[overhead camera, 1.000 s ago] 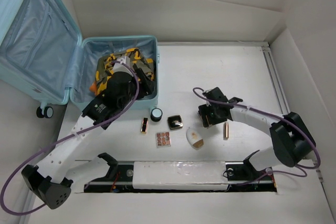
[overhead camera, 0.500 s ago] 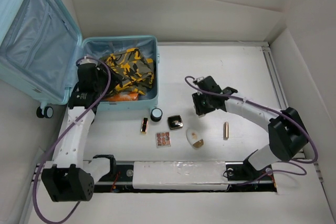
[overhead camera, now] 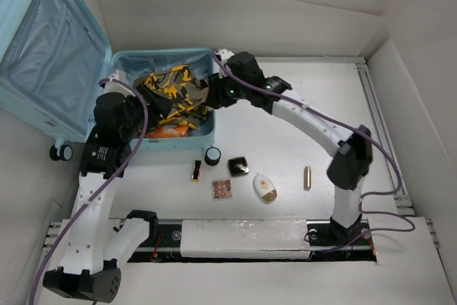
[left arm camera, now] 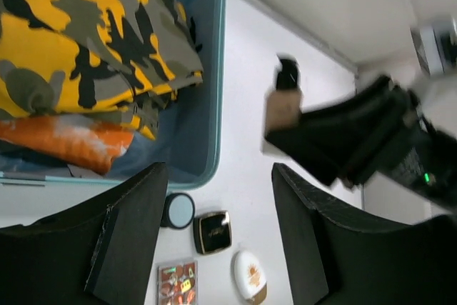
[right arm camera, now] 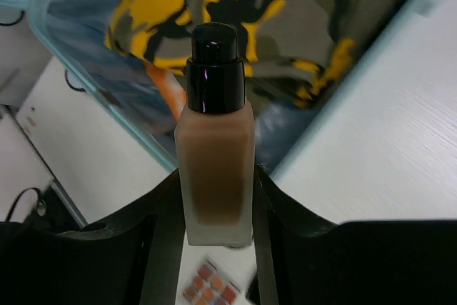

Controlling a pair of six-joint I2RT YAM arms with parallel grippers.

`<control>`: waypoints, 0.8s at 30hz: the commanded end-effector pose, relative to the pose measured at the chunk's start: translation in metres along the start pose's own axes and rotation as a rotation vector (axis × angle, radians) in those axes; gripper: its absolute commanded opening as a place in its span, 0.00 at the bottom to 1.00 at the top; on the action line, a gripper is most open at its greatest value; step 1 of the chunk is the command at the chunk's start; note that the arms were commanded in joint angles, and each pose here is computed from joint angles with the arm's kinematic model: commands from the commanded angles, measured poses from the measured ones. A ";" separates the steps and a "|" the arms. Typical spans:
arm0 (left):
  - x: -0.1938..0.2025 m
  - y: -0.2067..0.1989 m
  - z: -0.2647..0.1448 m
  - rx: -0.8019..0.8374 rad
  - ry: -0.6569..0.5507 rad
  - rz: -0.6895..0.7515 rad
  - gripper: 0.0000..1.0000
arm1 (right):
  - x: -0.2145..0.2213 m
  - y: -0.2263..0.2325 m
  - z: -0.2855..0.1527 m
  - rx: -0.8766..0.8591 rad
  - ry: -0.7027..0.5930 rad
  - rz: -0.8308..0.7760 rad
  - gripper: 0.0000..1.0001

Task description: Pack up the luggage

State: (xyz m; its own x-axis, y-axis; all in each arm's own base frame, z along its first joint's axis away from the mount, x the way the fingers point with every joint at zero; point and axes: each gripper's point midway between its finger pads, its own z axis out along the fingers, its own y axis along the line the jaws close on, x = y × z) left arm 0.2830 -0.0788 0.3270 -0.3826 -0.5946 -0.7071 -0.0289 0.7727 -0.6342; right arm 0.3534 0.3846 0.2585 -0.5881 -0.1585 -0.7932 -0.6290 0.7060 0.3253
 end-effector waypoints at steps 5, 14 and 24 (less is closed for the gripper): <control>0.027 0.009 -0.014 -0.073 0.064 0.054 0.56 | -0.078 0.053 0.078 -0.212 -0.160 0.100 0.30; 0.071 0.042 -0.030 -0.124 0.149 0.116 0.56 | -0.109 0.054 0.100 -0.286 -0.251 0.203 0.80; 0.133 0.055 0.002 -0.012 0.387 0.230 0.63 | -0.098 -0.003 -0.040 -0.056 -0.301 0.072 0.80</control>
State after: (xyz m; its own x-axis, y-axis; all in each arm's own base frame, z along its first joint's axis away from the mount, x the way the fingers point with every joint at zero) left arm 0.2244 -0.0982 0.1785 -0.7214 -0.3400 -0.6034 -0.0581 0.8978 -0.4365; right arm 0.3985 0.4128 0.2882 -0.6155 0.0444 -0.7869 -0.5782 0.6531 0.4891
